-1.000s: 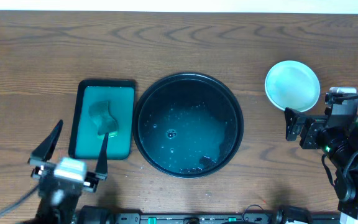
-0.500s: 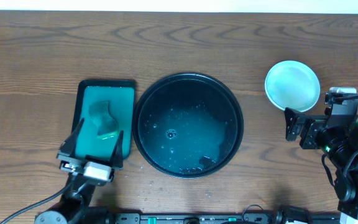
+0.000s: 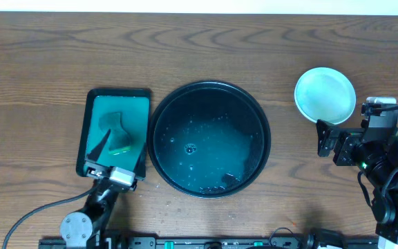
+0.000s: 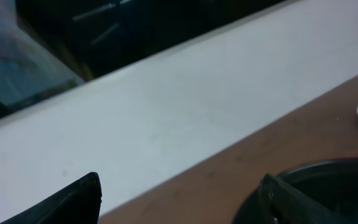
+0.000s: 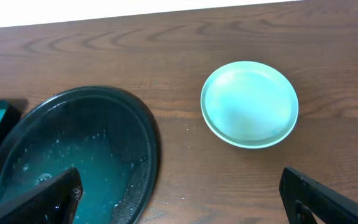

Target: Clean dirty plates on tray and stack at the side

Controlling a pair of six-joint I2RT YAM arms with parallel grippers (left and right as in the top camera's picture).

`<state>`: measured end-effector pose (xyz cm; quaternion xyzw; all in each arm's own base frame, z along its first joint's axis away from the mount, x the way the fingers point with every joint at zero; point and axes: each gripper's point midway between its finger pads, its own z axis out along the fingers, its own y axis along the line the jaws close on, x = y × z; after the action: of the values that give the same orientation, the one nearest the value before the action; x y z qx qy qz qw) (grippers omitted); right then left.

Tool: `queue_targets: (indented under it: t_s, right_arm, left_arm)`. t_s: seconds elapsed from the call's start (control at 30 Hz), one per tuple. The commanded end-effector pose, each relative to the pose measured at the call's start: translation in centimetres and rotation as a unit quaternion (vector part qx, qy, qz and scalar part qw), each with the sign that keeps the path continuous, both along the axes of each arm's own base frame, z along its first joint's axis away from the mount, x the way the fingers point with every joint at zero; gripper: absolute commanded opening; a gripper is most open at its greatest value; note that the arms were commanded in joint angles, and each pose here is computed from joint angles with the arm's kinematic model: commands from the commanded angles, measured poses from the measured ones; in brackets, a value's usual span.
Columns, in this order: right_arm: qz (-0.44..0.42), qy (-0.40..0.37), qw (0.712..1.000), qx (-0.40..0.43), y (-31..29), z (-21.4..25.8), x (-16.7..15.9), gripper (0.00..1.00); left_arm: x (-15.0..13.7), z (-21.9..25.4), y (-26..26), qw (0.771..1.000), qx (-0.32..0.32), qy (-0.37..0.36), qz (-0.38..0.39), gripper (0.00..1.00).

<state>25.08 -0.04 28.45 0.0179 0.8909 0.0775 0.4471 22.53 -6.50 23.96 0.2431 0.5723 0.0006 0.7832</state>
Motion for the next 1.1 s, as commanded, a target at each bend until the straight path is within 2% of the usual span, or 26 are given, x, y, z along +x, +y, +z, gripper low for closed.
queue_targets:
  t_s: [0.0, 0.13, 0.33, 0.6, 0.83, 0.93, 1.07]
  right_arm:
    - [0.003, -0.002, 1.0, -0.005, 0.0, 0.1, 0.0, 0.99]
    - [0.003, -0.002, 1.0, -0.005, 0.0, 0.1, 0.0, 0.99]
    - [0.003, -0.002, 1.0, -0.005, 0.0, 0.1, 0.0, 0.99]
    - [0.003, -0.002, 1.0, -0.005, 0.0, 0.1, 0.0, 0.99]
    - [0.003, -0.002, 1.0, -0.005, 0.0, 0.1, 0.0, 0.99]
    - [0.003, -0.002, 1.0, -0.005, 0.0, 0.1, 0.0, 0.99]
    - [0.003, -0.002, 1.0, -0.005, 0.0, 0.1, 0.0, 0.99]
  left_arm:
    - [0.2, -1.5, -0.1, 1.0, -0.01, 0.02, -0.007, 0.81]
    - [0.6, -3.7, -0.1, 0.997, -0.021, 0.073, -0.008, 0.81]
    - [0.8, -8.3, 0.1, 0.967, -0.136, 0.214, -0.009, 0.81]
    - [1.7, -8.5, 3.2, 0.938, -0.25, 0.23, 0.073, 0.81]
    - [2.0, -9.4, 6.7, 0.923, -0.262, 0.221, 0.173, 0.81]
    - [1.8, -10.3, 7.1, 0.919, -0.257, 0.233, 0.19, 0.81]
    - [1.8, -10.3, 7.1, 0.926, -0.229, 0.229, 0.193, 0.81]
